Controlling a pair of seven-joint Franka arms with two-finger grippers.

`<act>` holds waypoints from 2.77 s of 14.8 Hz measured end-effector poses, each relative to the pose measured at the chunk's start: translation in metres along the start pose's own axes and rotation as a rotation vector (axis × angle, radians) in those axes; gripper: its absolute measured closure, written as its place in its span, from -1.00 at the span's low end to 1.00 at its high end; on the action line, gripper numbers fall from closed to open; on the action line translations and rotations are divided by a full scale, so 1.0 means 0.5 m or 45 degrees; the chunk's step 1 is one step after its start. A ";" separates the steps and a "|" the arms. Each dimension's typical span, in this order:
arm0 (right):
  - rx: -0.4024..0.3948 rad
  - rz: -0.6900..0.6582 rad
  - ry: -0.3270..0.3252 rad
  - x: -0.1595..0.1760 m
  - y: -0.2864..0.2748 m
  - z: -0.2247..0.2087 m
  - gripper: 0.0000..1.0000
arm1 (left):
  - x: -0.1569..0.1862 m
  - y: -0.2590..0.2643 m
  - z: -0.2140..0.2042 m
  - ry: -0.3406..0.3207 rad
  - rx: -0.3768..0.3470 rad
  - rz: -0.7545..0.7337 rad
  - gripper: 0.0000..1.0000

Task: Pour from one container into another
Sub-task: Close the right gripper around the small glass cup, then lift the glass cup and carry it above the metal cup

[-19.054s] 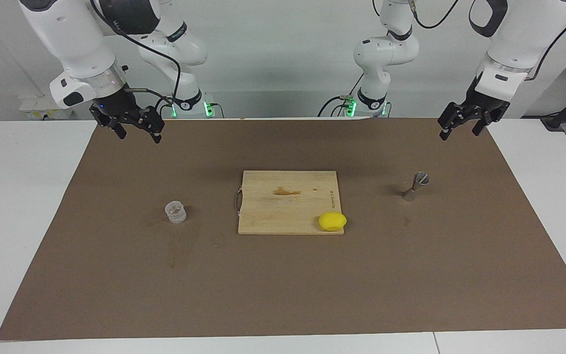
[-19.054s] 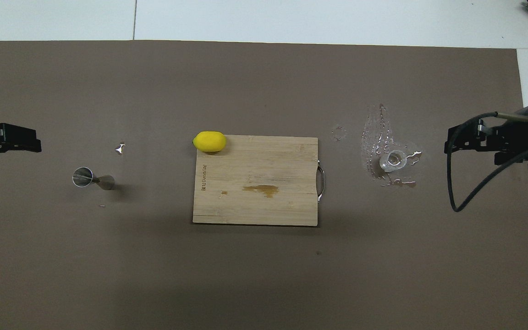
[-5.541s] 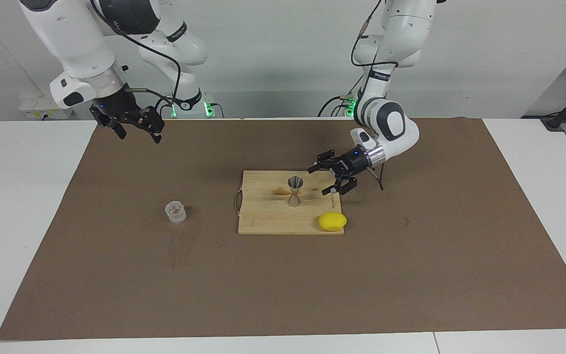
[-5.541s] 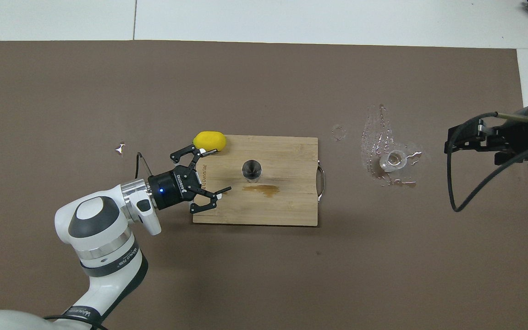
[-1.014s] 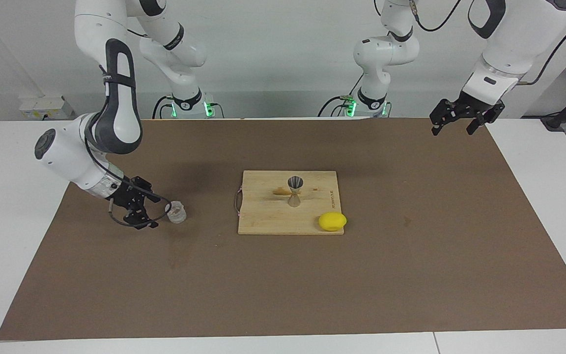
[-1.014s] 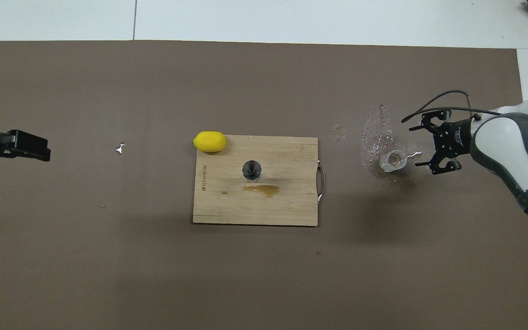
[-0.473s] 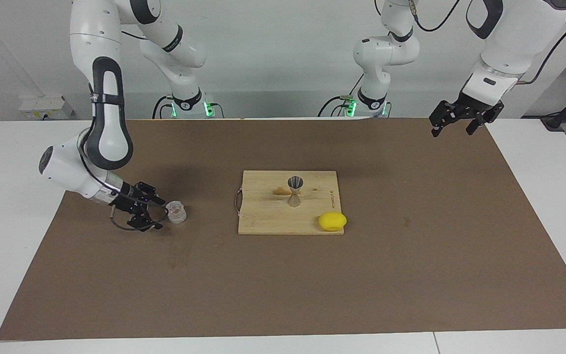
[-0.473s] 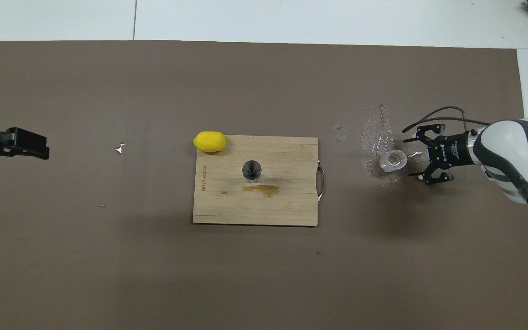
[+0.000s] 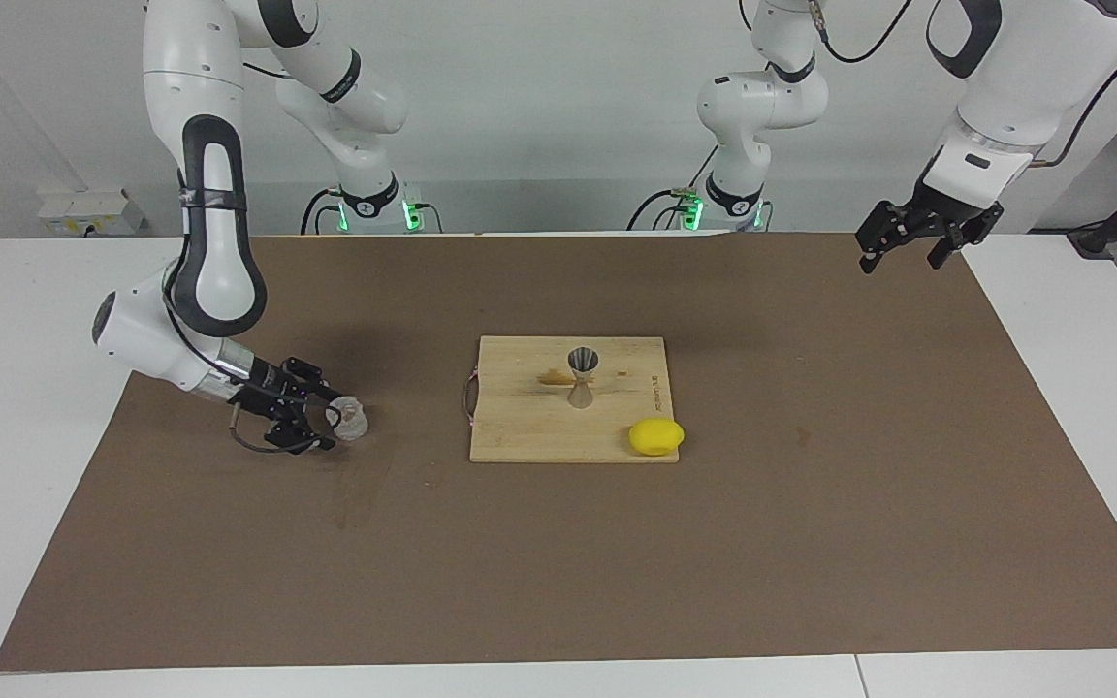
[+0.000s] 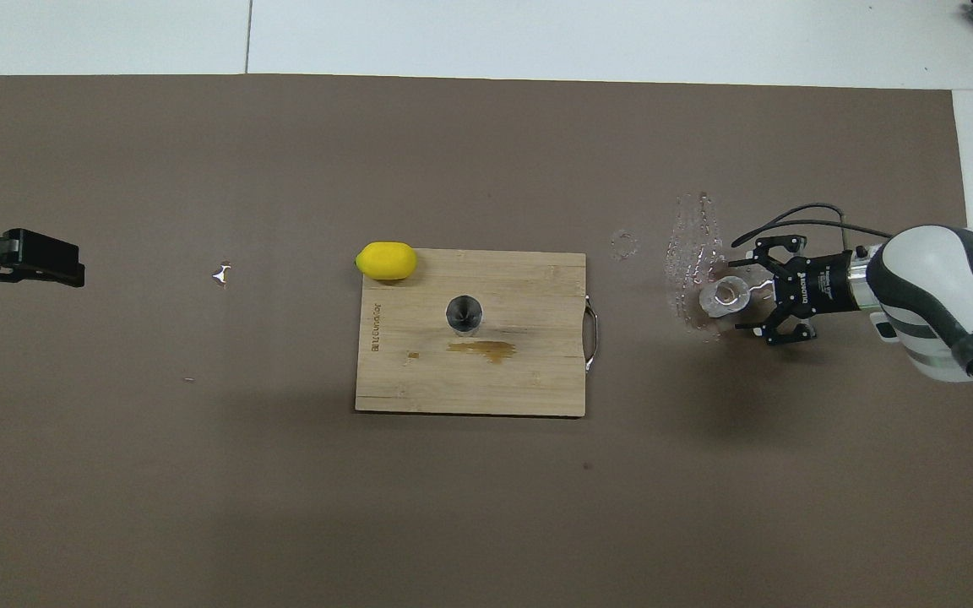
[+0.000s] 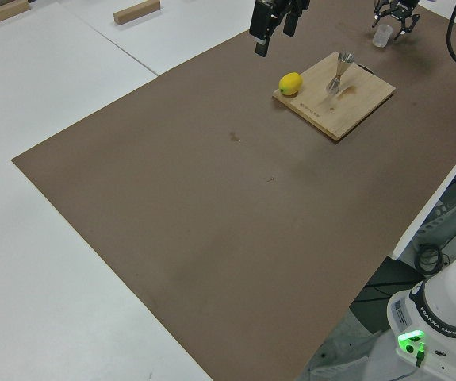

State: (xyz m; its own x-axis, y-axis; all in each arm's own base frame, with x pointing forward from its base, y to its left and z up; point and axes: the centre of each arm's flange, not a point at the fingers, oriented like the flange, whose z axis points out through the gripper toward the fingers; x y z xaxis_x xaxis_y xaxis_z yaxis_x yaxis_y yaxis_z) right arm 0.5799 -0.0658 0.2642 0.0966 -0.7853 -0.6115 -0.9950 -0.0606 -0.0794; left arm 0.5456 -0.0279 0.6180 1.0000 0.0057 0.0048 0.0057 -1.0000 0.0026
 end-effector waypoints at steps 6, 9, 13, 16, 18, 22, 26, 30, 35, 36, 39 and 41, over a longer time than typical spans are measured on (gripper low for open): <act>0.008 0.032 -0.030 0.001 0.012 0.009 -0.92 | 0.007 -0.002 0.011 -0.009 0.000 -0.002 -1.00; 0.009 0.032 -0.031 -0.001 0.011 0.010 -0.63 | 0.007 -0.005 0.011 -0.009 -0.001 -0.006 -1.00; 0.035 0.052 -0.057 -0.006 0.008 0.008 0.00 | 0.007 -0.006 0.011 -0.009 -0.001 -0.007 -1.00; 0.038 0.054 -0.064 -0.008 0.008 0.007 0.00 | 0.007 -0.006 0.011 -0.009 -0.001 -0.007 -1.00; 0.056 0.063 -0.083 -0.015 0.006 0.005 0.00 | 0.007 -0.006 0.011 -0.008 -0.001 -0.007 -1.00; 0.055 0.112 -0.094 -0.069 -0.008 0.009 0.00 | 0.008 -0.007 0.011 -0.006 -0.001 -0.008 -1.00; 0.068 0.213 -0.053 -0.220 -0.041 0.033 0.00 | 0.008 -0.010 0.011 -0.006 -0.001 -0.012 -1.00; 0.105 0.276 -0.025 -0.346 -0.062 0.065 0.00 | 0.008 -0.010 0.011 -0.006 -0.001 -0.012 -1.00; 0.117 0.343 -0.035 -0.476 -0.078 0.107 0.00 | 0.008 -0.010 0.011 -0.006 -0.001 -0.012 -1.00; 0.127 0.354 -0.035 -0.493 -0.080 0.111 0.00 | 0.008 -0.011 0.011 -0.006 -0.001 -0.012 -1.00; 0.150 0.363 -0.025 -0.555 -0.077 0.140 0.00 | 0.008 -0.011 0.011 -0.006 -0.001 -0.014 -1.00; 0.141 0.339 0.023 -0.602 -0.070 0.162 0.00 | 0.008 -0.012 0.011 -0.005 -0.001 -0.014 -1.00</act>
State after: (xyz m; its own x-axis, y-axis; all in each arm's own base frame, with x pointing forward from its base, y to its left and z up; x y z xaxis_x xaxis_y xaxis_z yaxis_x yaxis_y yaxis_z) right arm 0.5875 0.2227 0.3875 -0.1694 -0.7754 -0.6084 -0.9763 0.2164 -0.0040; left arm 0.5496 -0.0218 0.6126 0.9999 0.0169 0.0004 0.0169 -0.9999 0.0033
